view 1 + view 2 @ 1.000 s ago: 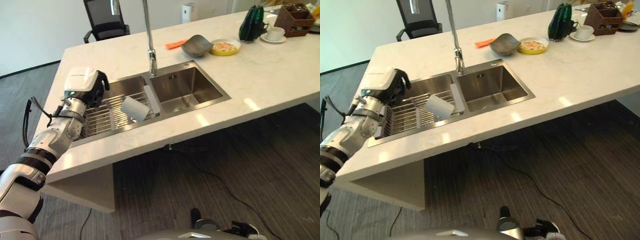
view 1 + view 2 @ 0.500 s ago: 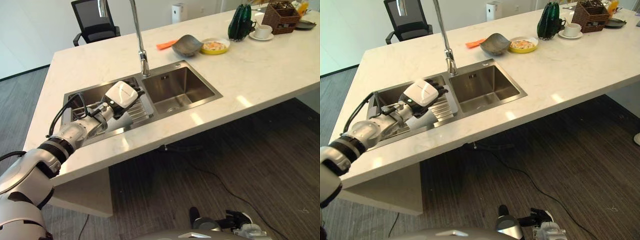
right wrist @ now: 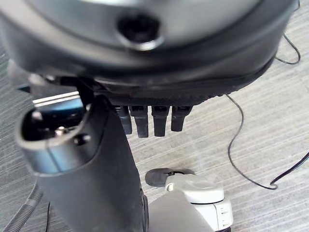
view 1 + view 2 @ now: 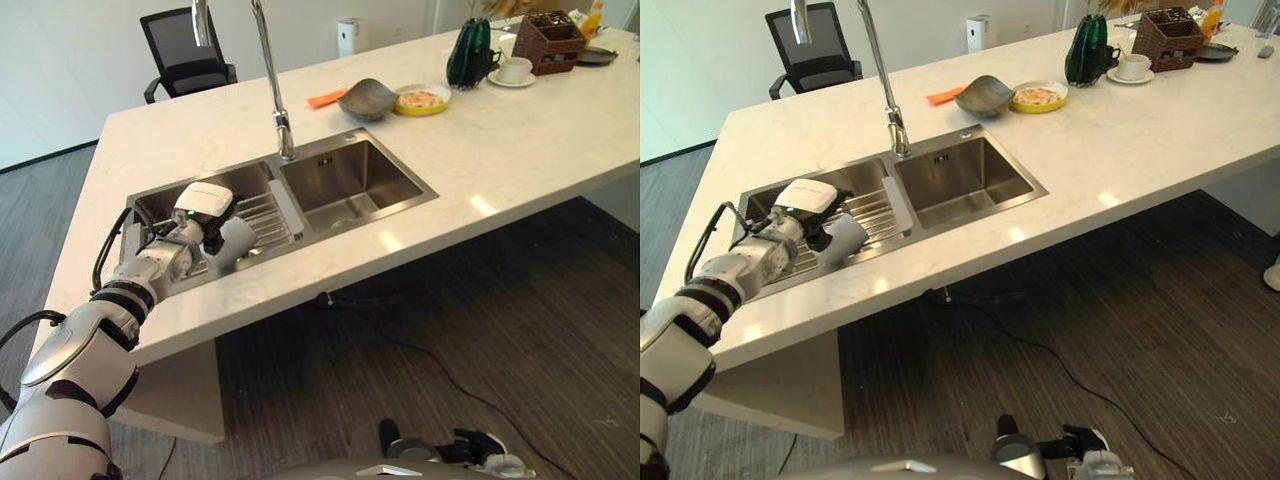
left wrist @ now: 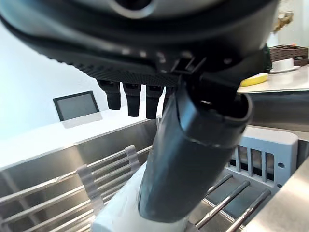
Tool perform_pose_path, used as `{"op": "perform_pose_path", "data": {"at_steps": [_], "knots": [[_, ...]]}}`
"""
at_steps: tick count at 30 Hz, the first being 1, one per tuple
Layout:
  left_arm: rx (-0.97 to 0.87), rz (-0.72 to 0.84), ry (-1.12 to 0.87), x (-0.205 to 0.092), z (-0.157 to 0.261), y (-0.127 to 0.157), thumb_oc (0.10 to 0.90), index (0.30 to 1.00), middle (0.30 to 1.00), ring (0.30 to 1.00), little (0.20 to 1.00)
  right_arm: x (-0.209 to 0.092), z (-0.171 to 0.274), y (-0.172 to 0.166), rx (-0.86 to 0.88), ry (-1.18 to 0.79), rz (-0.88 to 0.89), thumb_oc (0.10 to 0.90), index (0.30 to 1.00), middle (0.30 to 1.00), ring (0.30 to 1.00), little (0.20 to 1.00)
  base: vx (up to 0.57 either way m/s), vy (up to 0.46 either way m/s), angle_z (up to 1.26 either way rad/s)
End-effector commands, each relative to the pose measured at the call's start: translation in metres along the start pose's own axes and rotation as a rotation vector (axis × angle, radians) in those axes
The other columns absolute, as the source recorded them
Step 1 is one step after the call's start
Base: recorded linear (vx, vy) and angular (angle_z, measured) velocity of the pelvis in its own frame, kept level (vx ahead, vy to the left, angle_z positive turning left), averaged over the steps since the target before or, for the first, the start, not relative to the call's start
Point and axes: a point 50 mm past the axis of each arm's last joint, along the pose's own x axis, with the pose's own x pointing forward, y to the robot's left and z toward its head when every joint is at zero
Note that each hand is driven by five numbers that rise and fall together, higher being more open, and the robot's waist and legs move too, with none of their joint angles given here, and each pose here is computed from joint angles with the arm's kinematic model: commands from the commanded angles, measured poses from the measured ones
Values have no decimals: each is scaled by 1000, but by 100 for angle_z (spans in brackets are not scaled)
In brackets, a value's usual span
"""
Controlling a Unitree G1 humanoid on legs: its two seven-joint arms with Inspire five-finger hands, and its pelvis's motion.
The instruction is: Place the dishes in the dishwasher.
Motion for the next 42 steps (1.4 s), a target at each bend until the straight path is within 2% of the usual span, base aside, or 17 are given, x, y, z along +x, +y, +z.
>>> {"op": "perform_pose_path", "data": {"at_steps": [1,8,17,21,28,33,37,38,39,41,42], "knots": [[-136,201,144,8,-30,69,800,900,900,900,900,1,4,13,-44,-8,39,800,900,900,900,900,0,0,0],[-211,157,75,16,-7,64,800,900,900,900,900,2,7,13,-46,-12,46,800,900,900,900,900,0,0,0],[-267,50,51,24,18,41,800,900,900,900,900,2,8,10,-71,-1,43,800,900,900,900,900,0,0,0],[-289,-32,144,22,8,22,800,900,900,900,900,3,11,9,-84,2,41,800,900,900,900,900,0,0,0],[-301,3,248,16,-10,13,800,900,900,900,900,3,12,9,-98,-3,35,800,900,900,900,900,1,-4,-2],[-419,-3,353,8,-23,-2,800,900,900,900,900,3,9,7,-105,5,28,800,900,900,900,900,0,-2,-2],[-420,-3,353,8,-23,-2,800,900,900,900,900,3,9,7,-106,5,27,800,900,900,900,900,0,0,0],[-485,3,389,6,-27,-4,800,900,900,900,900,3,9,8,-103,7,28,800,900,900,900,900,0,0,0],[-647,4,485,-2,-34,-22,800,900,900,900,900,3,12,12,-100,0,30,800,900,900,900,900,0,0,0],[-666,-2,498,-4,-35,-25,800,900,900,900,900,3,12,12,-102,-2,30,800,900,900,900,900,0,0,0],[-715,-31,535,-9,-36,-37,800,900,900,900,900,3,14,12,-103,-5,28,800,900,900,900,900,0,0,0]]}}
